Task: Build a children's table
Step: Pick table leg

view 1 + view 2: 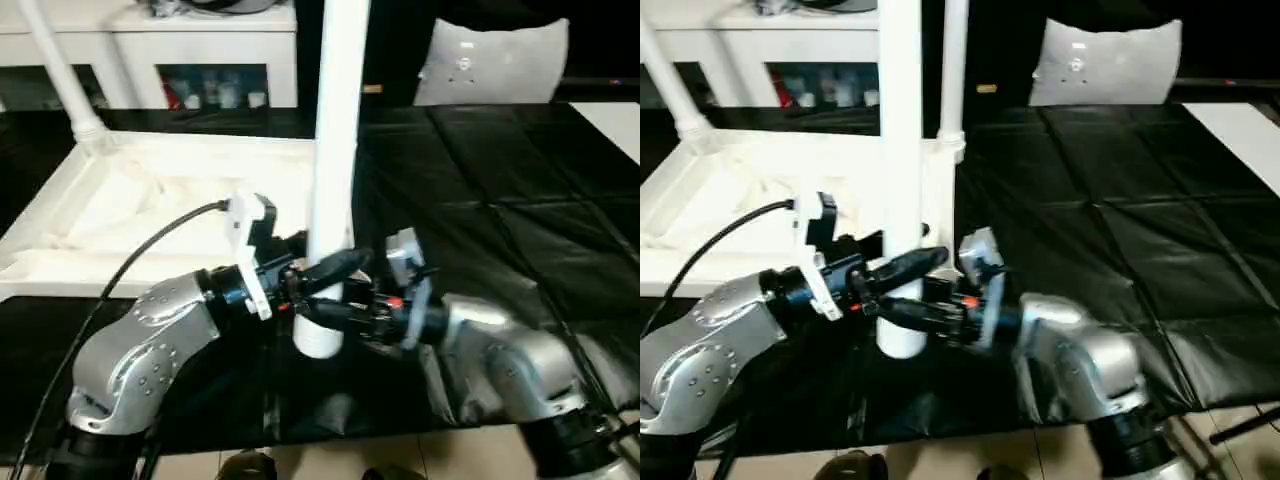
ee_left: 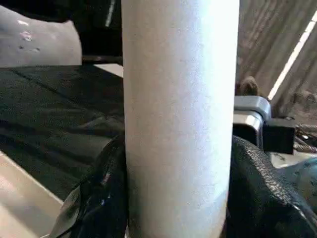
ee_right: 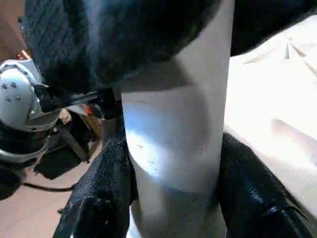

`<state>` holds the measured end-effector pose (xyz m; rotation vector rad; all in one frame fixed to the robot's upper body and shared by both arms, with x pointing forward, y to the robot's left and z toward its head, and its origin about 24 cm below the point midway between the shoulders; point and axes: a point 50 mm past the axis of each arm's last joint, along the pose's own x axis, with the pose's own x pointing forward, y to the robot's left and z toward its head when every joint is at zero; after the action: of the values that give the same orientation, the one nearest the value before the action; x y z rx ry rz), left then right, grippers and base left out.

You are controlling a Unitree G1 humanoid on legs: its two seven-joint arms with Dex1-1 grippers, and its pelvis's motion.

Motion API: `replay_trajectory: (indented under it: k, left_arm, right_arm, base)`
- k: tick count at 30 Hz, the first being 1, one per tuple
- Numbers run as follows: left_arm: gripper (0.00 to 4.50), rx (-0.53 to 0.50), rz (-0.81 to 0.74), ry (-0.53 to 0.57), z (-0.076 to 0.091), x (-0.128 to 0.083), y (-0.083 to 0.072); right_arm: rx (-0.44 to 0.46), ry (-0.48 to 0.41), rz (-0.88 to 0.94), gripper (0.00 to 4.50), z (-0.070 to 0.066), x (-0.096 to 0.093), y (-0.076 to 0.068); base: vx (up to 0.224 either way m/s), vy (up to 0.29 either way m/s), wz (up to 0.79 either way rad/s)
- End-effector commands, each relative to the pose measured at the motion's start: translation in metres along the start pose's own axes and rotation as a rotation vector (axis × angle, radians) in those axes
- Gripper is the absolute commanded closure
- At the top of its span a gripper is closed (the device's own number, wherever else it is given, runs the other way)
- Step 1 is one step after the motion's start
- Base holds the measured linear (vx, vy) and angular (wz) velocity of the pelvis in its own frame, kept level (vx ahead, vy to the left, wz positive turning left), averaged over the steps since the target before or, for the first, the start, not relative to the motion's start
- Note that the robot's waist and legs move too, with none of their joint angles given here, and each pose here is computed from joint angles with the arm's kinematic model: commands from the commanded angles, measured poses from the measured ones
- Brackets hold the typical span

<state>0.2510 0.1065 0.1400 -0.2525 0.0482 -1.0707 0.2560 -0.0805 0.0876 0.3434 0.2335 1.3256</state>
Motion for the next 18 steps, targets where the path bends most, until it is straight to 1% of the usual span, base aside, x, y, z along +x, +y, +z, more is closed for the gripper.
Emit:
replay_trajectory:
  k: [1,2,3,4,5,8,9,11,12,14,15,16,17,18]
  left_arm:
    - [1.58,0.041,0.008,0.002,-0.001,0.001,-0.006]
    - [1.58,0.061,0.035,0.000,-0.002,0.001,-0.004]
    - [1.29,0.103,0.105,-0.013,-0.004,0.001,-0.002]
    - [1.29,0.116,0.135,-0.024,-0.004,0.001,-0.001]
    - [1.22,0.150,0.203,-0.052,-0.006,0.001,0.000]
    - [1.12,0.172,0.272,-0.074,-0.009,0.002,0.002]
    - [1.12,0.170,0.333,-0.088,-0.017,0.004,0.002]
    - [1.12,0.154,0.359,-0.074,-0.022,0.006,0.003]
    - [1.12,0.158,0.392,-0.057,-0.027,0.007,0.004]
    - [1.12,0.159,0.408,-0.052,-0.028,0.008,0.005]
    - [1.12,0.162,0.461,-0.071,-0.030,0.009,0.007]
    - [1.12,0.162,0.461,-0.071,-0.030,0.009,0.007]
    - [1.39,0.169,0.482,-0.085,-0.030,0.009,0.007]
    - [1.46,0.191,0.523,-0.099,-0.032,0.013,0.008]
  right_arm:
    - [-0.068,-0.038,-0.101,2.54,0.005,0.002,-0.004]
    - [-0.081,-0.051,-0.132,2.54,0.005,0.004,-0.005]
    - [-0.110,-0.082,-0.207,2.54,0.006,0.010,-0.008]
    - [-0.121,-0.091,-0.235,2.54,0.006,0.012,-0.010]
    - [-0.151,-0.108,-0.295,2.54,0.006,0.017,-0.012]
    - [-0.172,-0.121,-0.356,2.55,0.004,0.022,-0.015]
    - [-0.193,-0.143,-0.435,2.55,0.002,0.031,-0.020]
    - [-0.187,-0.162,-0.469,2.55,0.002,0.036,-0.022]
    - [-0.224,-0.165,-0.490,2.55,0.003,0.039,-0.023]
    - [-0.239,-0.164,-0.500,2.55,0.003,0.040,-0.023]
    - [-0.250,-0.182,-0.540,2.55,0.003,0.043,-0.025]
    - [-0.250,-0.182,-0.540,2.55,0.003,0.043,-0.025]
    - [-0.253,-0.195,-0.561,2.55,0.002,0.044,-0.027]
    - [-0.247,-0.215,-0.579,2.55,0.001,0.050,-0.028]
  base:
    - [0.000,0.000,0.00]
    - [0.000,0.000,0.00]
    - [0.000,0.000,0.00]
    - [0.000,0.000,0.00]
    - [0.000,0.000,0.00]
    - [0.000,0.000,0.00]
    - [0.000,0.000,0.00]
    - [0.000,0.000,0.00]
    - [0.000,0.000,0.00]
    - [0.000,0.000,0.00]
    - [0.000,0.000,0.00]
    - [0.000,0.000,0.00]
    - [0.000,0.000,0.00]
    - [0.000,0.000,0.00]
